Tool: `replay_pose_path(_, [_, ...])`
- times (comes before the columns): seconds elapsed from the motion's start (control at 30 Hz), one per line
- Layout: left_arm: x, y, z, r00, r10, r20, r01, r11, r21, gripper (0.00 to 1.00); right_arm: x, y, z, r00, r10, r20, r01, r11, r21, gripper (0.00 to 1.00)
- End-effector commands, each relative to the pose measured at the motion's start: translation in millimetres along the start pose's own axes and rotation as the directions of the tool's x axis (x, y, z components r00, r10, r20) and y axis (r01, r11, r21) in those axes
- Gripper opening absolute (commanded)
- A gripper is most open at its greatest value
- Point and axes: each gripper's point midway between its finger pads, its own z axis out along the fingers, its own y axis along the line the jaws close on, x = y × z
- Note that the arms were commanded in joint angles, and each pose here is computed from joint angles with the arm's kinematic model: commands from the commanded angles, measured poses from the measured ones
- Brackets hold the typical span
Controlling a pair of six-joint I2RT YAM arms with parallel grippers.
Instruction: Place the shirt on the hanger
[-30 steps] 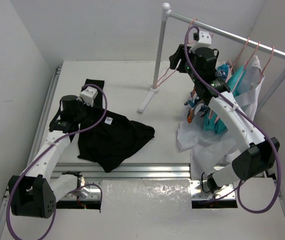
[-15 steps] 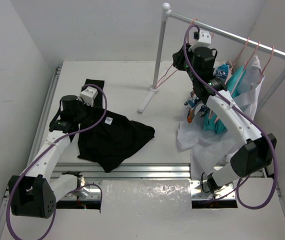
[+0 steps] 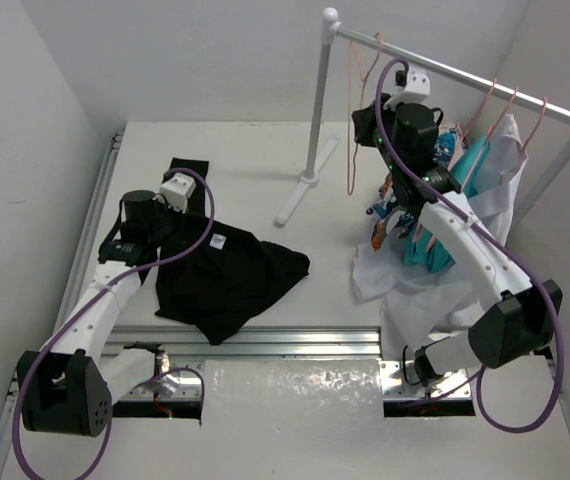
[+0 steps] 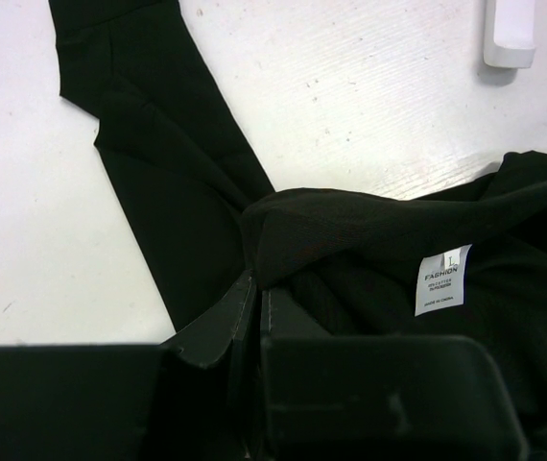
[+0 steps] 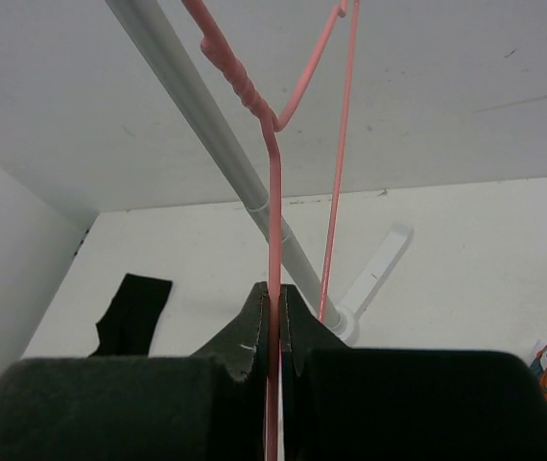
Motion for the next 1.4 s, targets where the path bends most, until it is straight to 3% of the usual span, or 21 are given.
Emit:
replay_pose_path(0.0, [-18.9, 1.1, -5.4, 0.998, 0.002, 0.069, -0.001, 1.000, -0.006, 0.00, -34.8, 15.6, -14.2, 0.995, -0.016, 0.102, 0.022, 0.998, -0.066, 0.00])
replay_pose_path(0.23, [-20.0, 1.5, -5.7, 0.997, 0.001, 0.073, 0.000, 1.000, -0.008, 0.00, -42.7, 12.7, -15.5, 0.988, -0.086, 0.128, 0.094, 0.994, -0.051, 0.00])
replay_pose_path(0.63, [-27.2, 1.5, -5.5, 0.996, -0.006, 0.083, 0.007, 1.000, -0.002, 0.00, -26.4, 26.9, -48.7, 0.977, -0.186, 0.103, 0.203, 0.960, -0.191, 0.00])
replay_pose_path(1.03, [-48.2, 4.7, -2.0, 0.993, -0.015, 0.116, 0.015, 1.000, 0.001, 0.00, 33.3, 21.5, -114.8, 0.972, -0.196, -0.127, 0.153, 0.944, -0.291, 0.00])
replay_pose_path(1.23, [-75.8, 14.6, 7.9, 0.990, -0.015, 0.142, 0.017, 1.000, -0.014, 0.00, 76.3, 53.1, -152.5, 0.947, -0.203, -0.247, 0.047, 0.852, -0.521, 0.00])
replay_pose_path(1.37, [-84.9, 23.4, 16.5, 0.991, -0.015, 0.135, 0.021, 0.999, -0.040, 0.00, 100.4, 80.4, -170.2, 0.921, -0.238, -0.309, -0.033, 0.741, -0.671, 0.00])
